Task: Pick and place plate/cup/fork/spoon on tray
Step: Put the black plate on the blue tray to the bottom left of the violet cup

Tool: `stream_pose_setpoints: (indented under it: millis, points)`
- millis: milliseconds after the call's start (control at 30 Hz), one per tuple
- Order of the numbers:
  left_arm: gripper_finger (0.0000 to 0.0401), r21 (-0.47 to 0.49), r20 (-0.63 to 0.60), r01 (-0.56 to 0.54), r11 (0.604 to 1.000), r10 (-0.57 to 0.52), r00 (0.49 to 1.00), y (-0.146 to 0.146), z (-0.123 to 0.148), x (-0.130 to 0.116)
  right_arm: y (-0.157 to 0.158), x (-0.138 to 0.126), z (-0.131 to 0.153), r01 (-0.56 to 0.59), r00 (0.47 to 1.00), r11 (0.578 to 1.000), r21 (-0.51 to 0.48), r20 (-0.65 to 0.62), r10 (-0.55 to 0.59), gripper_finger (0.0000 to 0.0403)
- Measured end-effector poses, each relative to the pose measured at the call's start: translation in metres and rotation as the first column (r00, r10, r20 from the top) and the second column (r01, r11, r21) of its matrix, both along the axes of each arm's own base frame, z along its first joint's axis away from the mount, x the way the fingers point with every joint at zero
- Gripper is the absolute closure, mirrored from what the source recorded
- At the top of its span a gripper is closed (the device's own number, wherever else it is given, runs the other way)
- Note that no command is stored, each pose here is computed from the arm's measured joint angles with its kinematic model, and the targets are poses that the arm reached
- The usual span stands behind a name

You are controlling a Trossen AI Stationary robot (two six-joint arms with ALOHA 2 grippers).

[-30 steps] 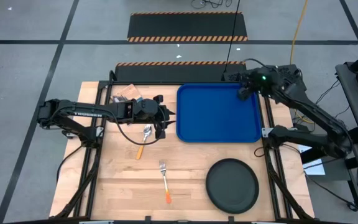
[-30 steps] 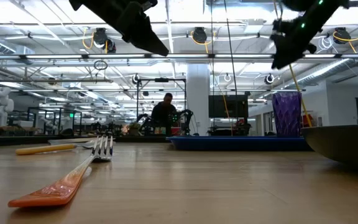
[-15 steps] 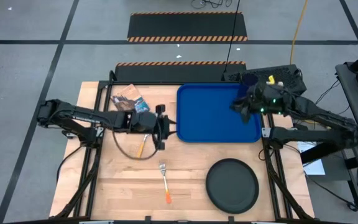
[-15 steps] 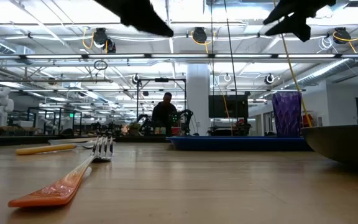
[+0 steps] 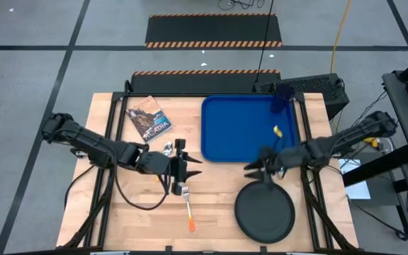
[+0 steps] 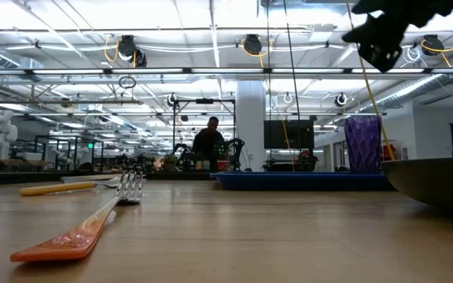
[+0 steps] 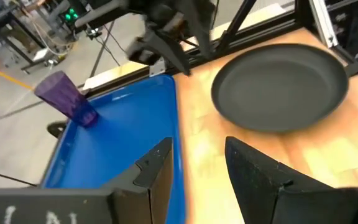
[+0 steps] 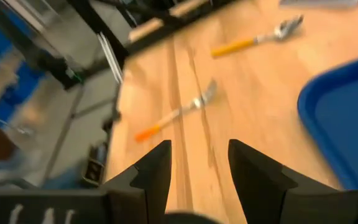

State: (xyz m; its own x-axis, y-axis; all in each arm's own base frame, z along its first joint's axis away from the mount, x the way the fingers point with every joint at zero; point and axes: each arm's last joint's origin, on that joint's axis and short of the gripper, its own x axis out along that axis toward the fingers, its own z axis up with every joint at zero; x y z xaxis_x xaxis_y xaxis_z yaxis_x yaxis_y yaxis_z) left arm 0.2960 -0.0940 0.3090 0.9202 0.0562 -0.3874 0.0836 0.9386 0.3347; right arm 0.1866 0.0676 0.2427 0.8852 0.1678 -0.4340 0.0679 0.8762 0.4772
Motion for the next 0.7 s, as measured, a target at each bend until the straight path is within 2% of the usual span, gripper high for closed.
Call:
stream_pose_setpoints:
  millis: [167,300,400,533,700]
  points:
    - [0.0252,-0.059,-0.005,0.0,0.998,0.0,1.0,-0.01,-0.004,0.001,0.035,0.013,-0.029,-0.081,0.993,0.993,-0.084,-0.092,0.073,0.025]
    - [0.0252,-0.064,-0.033,0.019,0.998,-0.021,0.999,-0.023,-0.015,0.005,0.052,0.019,-0.048,-0.237,0.968,0.948,-0.212,-0.135,0.212,0.025]
    - [0.0252,-0.057,-0.046,0.041,0.998,-0.043,0.998,-0.032,-0.022,0.007,0.054,0.025,-0.056,-0.307,0.943,0.908,-0.283,-0.217,0.251,0.025]
    - [0.0252,-0.056,-0.047,0.046,0.997,-0.049,0.998,-0.036,-0.028,0.012,0.05,0.037,-0.057,-0.377,0.905,0.841,-0.388,-0.346,0.246,0.025]
    - [0.0252,-0.087,-0.041,0.032,0.996,-0.036,0.998,-0.037,-0.032,0.016,0.038,0.046,-0.063,-0.437,0.853,0.793,-0.425,-0.475,0.216,0.025]
